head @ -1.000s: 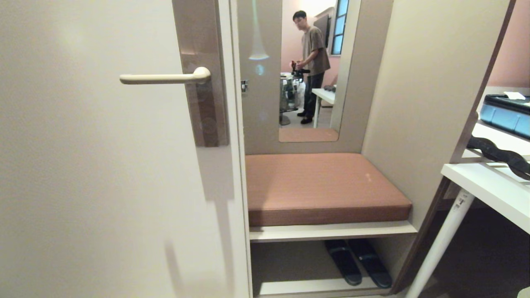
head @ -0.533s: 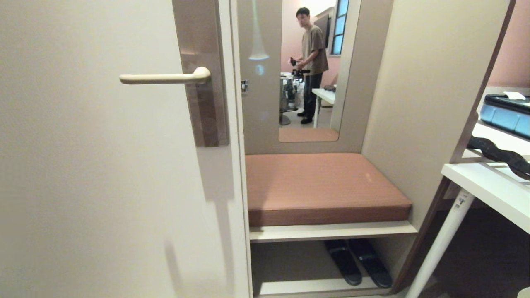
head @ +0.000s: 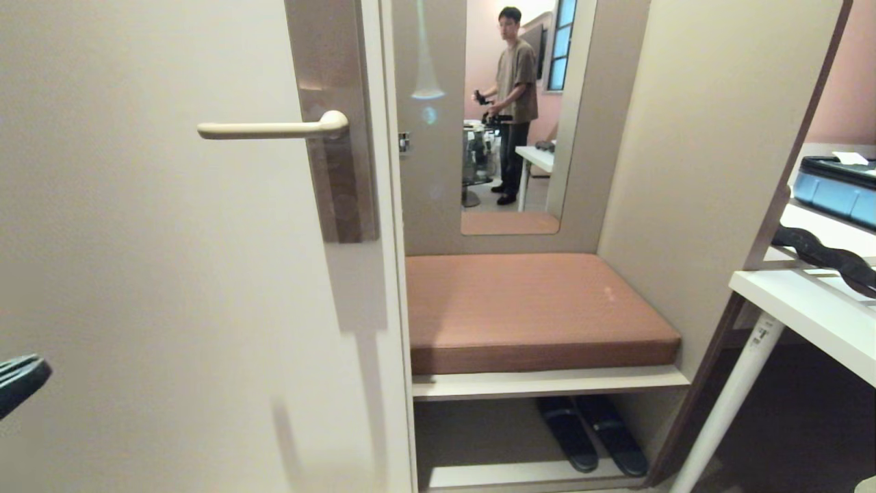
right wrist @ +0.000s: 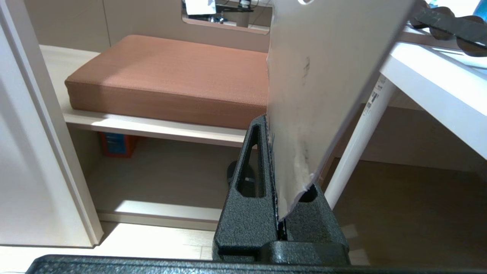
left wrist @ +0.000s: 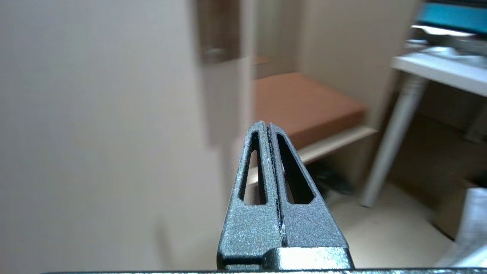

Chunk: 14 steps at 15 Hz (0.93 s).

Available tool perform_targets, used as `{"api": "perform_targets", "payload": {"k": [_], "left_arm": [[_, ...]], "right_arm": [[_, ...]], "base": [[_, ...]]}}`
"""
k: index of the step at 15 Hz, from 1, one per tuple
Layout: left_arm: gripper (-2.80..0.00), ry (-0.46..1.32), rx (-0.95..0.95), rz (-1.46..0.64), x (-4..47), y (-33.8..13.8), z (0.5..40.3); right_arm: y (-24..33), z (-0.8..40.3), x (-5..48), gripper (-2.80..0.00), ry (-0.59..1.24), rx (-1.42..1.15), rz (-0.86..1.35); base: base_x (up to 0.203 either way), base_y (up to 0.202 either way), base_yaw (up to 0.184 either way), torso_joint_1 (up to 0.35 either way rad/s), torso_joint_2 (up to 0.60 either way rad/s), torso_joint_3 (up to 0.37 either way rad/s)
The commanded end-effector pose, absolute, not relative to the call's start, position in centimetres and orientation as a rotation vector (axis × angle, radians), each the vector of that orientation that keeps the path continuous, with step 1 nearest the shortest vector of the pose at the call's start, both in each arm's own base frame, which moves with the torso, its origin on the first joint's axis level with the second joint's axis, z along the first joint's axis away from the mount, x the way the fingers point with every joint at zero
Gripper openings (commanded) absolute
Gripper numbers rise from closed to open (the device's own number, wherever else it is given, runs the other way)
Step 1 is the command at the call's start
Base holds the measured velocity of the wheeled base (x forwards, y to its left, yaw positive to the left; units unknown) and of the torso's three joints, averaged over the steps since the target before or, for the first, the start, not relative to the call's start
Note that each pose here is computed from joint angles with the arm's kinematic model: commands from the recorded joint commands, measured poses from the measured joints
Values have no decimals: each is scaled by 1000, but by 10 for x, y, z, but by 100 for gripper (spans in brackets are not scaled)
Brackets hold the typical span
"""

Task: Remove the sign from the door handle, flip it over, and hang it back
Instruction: Hand it to the other hand

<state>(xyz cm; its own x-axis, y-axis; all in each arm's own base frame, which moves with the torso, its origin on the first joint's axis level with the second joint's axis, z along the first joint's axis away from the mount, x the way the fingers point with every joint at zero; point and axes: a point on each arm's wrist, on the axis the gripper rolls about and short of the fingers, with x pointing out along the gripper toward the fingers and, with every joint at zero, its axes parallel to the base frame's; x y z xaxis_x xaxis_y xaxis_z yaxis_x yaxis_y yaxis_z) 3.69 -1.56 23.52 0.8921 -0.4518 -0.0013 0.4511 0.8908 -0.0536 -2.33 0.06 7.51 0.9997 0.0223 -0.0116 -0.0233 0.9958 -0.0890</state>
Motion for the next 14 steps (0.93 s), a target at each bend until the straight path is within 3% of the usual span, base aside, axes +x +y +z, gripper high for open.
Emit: {"api": "perform_targets", "payload": {"k": [1, 6, 14], "left_arm": [[-280, 108, -45, -559, 70, -34, 240], [-280, 110, -102, -781, 115, -88, 256], [-280, 87, -128, -863, 147, -131, 264]], "right_arm": [[1, 75, -23, -280, 10, -90, 23], [1, 80, -25, -280, 11, -91, 25], [1, 124, -18, -280, 86, -87, 38]], "base": [[0, 0, 0, 0, 0, 0], [0, 0, 0, 0, 0, 0], [0, 0, 0, 0, 0, 0]]}}
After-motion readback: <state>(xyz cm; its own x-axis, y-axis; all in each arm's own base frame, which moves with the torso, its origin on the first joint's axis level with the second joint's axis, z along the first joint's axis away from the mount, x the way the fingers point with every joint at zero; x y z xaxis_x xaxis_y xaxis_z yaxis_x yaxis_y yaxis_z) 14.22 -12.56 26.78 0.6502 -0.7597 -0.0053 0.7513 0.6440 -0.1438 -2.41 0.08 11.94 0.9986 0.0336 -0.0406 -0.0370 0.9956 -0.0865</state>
